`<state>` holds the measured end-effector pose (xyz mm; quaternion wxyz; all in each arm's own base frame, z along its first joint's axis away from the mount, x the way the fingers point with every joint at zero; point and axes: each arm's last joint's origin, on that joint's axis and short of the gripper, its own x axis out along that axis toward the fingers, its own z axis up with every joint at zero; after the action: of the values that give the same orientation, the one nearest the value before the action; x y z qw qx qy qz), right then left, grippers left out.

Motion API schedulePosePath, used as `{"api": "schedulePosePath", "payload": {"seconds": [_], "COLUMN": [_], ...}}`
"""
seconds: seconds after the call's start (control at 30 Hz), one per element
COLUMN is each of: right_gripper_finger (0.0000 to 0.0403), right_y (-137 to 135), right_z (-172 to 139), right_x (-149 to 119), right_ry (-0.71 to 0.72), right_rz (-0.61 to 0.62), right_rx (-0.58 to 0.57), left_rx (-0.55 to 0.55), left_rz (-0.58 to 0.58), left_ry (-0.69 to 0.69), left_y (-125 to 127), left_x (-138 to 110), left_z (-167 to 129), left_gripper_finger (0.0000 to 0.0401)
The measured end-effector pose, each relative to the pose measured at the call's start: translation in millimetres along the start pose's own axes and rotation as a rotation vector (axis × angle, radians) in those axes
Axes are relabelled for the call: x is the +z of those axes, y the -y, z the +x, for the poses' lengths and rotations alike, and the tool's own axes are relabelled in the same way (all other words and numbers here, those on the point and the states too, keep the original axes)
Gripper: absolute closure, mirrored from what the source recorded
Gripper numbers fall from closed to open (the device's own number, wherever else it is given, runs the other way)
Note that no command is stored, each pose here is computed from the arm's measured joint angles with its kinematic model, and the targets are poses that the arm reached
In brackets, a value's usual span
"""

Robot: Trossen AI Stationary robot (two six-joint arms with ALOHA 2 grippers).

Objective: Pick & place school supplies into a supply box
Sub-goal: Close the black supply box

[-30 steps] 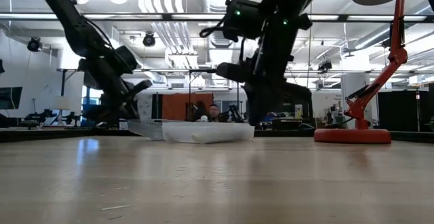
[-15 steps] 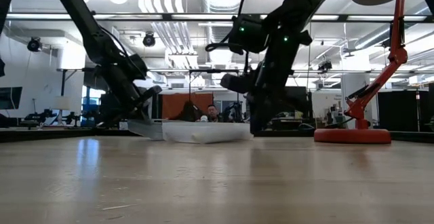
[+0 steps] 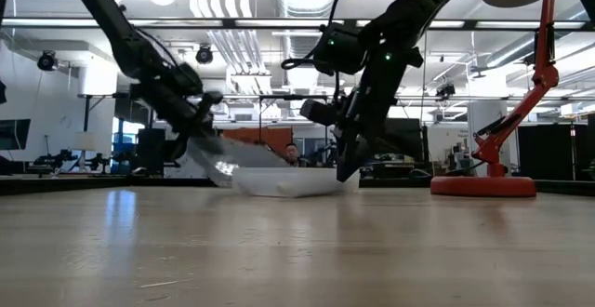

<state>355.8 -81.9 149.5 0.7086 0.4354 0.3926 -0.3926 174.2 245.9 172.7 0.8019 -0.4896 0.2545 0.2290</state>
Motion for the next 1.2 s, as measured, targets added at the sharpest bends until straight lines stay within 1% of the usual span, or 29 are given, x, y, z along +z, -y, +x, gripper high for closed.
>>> {"api": "schedulePosePath", "payload": {"seconds": [0.1,0.17,0.27,0.3,0.43,0.57,0.63,0.73,0.83,0.9,0.97,1.1,1.17,1.2], "right_gripper_finger": [0.0394,0.0394,0.0394,0.0394,0.0394,0.0394,0.0394,0.0394,0.0394,0.0394,0.0394,0.0394,0.0394,0.0394], "right_y": [0.2,-0.2,-3.8,-7.9,-17.6,-25.8,-26.4,-20.5,-12.9,-8.0,-1.7,4.1,4.6,5.8], "right_z": [5.0,12.9,22.9,24.2,19.6,-4.9,-19.4,-40.7,-62.6,-70.3,-70.6,-57.8,-47.9,-43.7], "right_x": [-0.9,-2.7,-4.6,-5.0,-12.9,-20.8,-27.6,-42.7,-54.5,-57.6,-59.3,-53.0,-50.9,-50.6], "right_ry": [-0.004,-0.031,-0.058,-0.051,0.006,0.089,0.090,0.091,0.125,0.126,0.104,0.062,0.063,0.066], "right_rz": [-0.002,-0.001,0.000,-0.002,-0.016,-0.039,-0.064,-0.117,-0.114,-0.084,-0.023,0.129,0.194,0.221], "right_rx": [-0.003,0.011,0.059,0.079,0.064,0.049,0.031,-0.058,-0.130,-0.123,-0.091,0.059,0.122,0.132], "left_rx": [-0.070,-0.120,-0.171,-0.186,-0.218,-0.207,-0.183,-0.149,-0.124,-0.117,-0.118,-0.142,-0.129,-0.116], "left_rz": [0.022,0.042,0.084,0.098,0.146,0.202,0.222,0.239,0.236,0.238,0.228,0.250,0.250,0.251], "left_ry": [0.021,0.007,0.000,-0.006,-0.046,-0.074,-0.070,-0.076,-0.066,-0.061,-0.055,-0.055,-0.075,-0.083], "left_y": [18.1,31.7,54.5,61.8,89.3,111.7,118.6,123.9,126.4,127.1,127.6,130.1,128.3,127.3], "left_x": [4.2,3.7,3.1,2.3,-7.4,-22.5,-29.1,-38.8,-43.4,-44.6,-45.2,-49.2,-54.0,-56.9], "left_z": [-6.5,-8.4,-8.6,-7.6,2.7,14.7,19.1,24.4,27.2,30.2,34.4,50.9,61.7,67.6], "left_gripper_finger": [0.0401,0.0401,0.0401,0.0401,0.0401,0.0401,0.0401,0.0401,0.0401,0.0401,0.0401,0.0401,0.0401,0.0401]}}
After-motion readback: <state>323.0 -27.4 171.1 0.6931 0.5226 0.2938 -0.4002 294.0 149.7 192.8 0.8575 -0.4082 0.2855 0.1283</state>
